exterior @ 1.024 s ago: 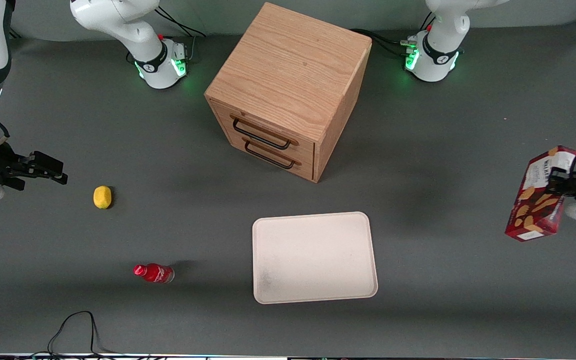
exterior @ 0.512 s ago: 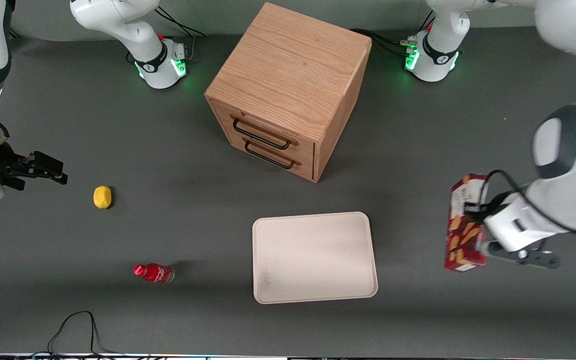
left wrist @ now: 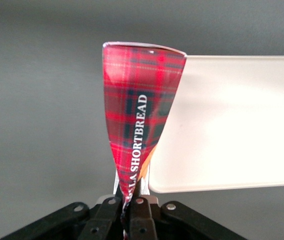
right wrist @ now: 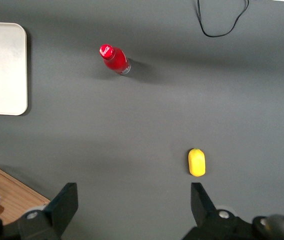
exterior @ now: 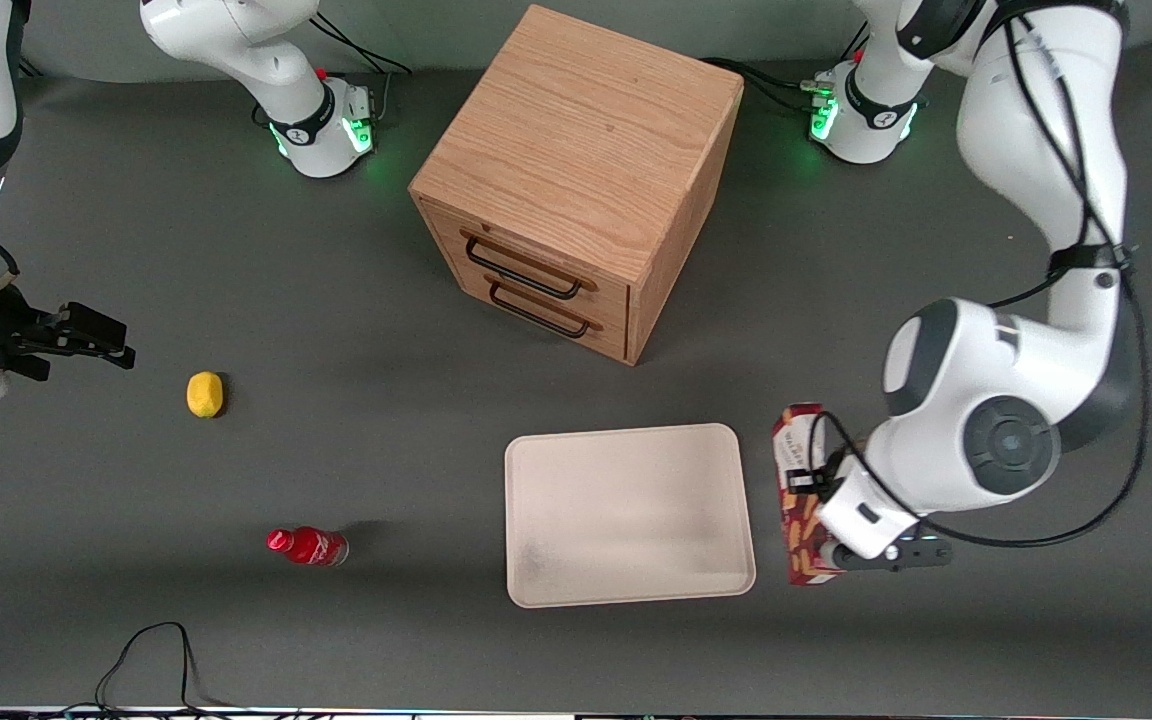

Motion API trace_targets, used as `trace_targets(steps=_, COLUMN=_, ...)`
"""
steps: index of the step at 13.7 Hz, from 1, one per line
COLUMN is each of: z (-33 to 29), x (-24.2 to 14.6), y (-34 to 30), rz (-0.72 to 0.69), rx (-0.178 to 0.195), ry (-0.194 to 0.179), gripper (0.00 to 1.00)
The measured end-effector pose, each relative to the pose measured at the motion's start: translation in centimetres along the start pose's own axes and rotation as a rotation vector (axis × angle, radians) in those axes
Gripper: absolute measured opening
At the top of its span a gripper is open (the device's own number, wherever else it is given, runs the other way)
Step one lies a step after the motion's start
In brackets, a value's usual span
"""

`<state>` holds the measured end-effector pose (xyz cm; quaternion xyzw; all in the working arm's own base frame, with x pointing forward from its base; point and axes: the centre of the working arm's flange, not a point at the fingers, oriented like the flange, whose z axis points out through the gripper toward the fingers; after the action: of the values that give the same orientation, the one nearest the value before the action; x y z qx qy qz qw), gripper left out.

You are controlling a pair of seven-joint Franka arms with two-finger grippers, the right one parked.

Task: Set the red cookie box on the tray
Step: 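Carry the held box over the white tray with the left gripper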

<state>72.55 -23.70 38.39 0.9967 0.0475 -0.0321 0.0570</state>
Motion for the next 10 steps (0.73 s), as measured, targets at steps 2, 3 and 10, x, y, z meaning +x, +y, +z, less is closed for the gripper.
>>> trace_targets(steps=2, z=2.1, x=0.5, y=1.0, rz=-0.058, rx=-0.024, ry=-0.005, gripper=0.03)
trace_targets(steps=3, z=3.2, x=0.9, y=1.2, rz=-0.082, rx=-0.033, ry=-0.007, gripper=0.03)
trace_targets(steps=10, z=8.9, x=0.5, y=3.3, rz=-0.181, rx=-0.037, ry=-0.069, gripper=0.03)
